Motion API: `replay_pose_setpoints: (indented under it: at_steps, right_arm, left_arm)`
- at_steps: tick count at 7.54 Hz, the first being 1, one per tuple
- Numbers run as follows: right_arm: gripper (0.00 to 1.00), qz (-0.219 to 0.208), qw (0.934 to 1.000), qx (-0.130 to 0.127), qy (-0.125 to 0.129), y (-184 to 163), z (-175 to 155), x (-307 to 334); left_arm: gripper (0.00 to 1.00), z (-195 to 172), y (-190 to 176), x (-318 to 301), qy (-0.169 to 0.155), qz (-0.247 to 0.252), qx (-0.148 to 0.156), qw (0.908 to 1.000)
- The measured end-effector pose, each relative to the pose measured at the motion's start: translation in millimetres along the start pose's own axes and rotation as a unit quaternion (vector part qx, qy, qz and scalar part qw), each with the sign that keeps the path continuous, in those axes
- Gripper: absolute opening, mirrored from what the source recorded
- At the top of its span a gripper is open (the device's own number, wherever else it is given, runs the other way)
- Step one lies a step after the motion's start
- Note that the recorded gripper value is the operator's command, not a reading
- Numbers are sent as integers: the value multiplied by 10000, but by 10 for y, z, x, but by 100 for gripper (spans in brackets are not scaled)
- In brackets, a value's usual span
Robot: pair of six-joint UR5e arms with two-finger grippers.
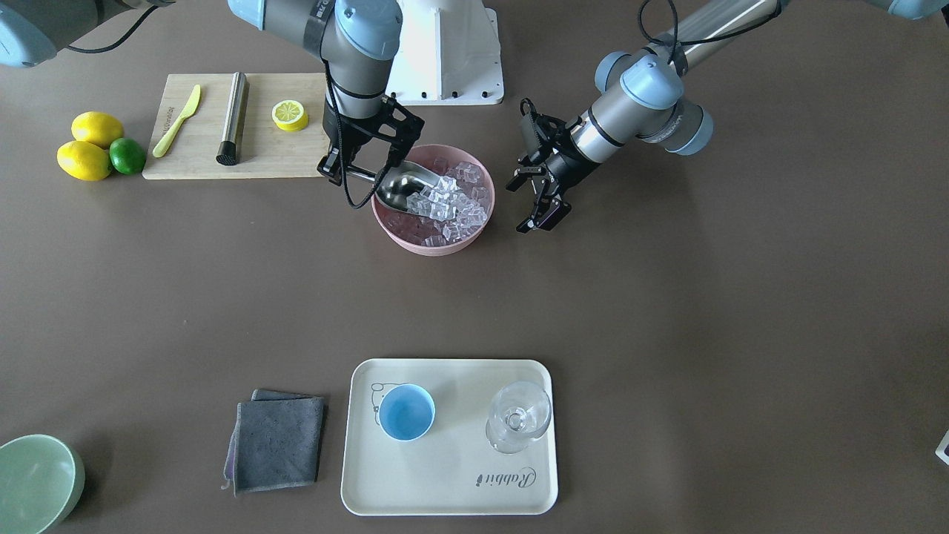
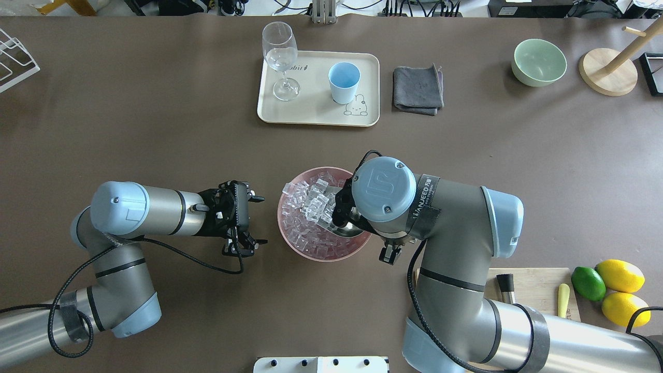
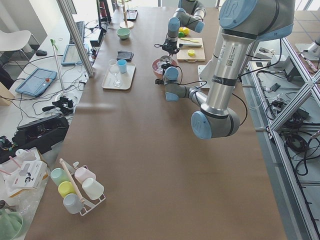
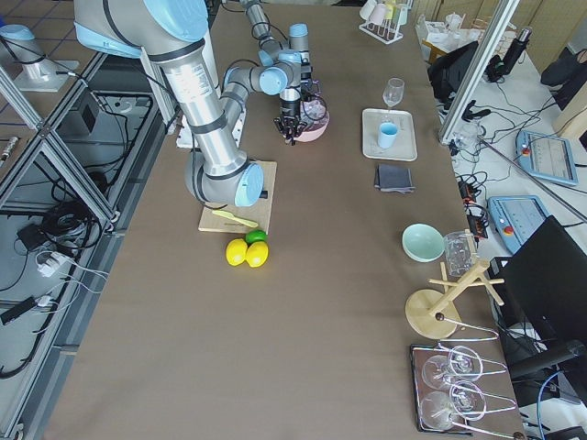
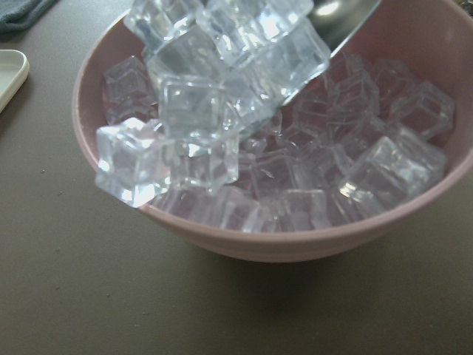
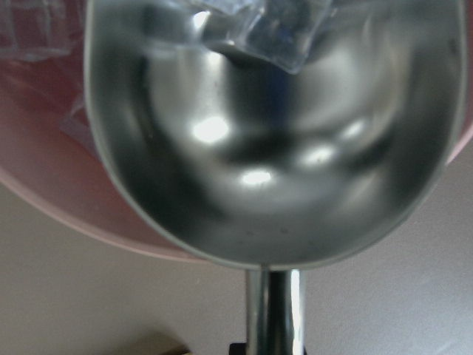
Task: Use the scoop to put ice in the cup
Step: 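Push the scoop through the ice cubes toward the left gripper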
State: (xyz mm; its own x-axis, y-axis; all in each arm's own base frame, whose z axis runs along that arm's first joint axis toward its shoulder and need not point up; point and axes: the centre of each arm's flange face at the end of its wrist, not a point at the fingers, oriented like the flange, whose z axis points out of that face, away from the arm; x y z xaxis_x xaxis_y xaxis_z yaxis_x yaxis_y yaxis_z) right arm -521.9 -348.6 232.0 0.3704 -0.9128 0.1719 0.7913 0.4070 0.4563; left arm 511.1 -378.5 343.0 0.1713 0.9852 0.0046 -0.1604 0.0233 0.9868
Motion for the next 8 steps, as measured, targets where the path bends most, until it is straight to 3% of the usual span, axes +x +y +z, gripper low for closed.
replay_pose_setpoints:
  at_steps: [3, 8]
  right_arm:
    - [0, 57, 9992, 343, -206, 111, 10, -27]
    - [0, 175, 9969, 722, -271, 205, -218, -57]
  left_arm:
    - [98, -17, -53, -10, 2, 10, 16, 10000]
    - [98, -58, -107, -99, -48, 6, -56, 10000]
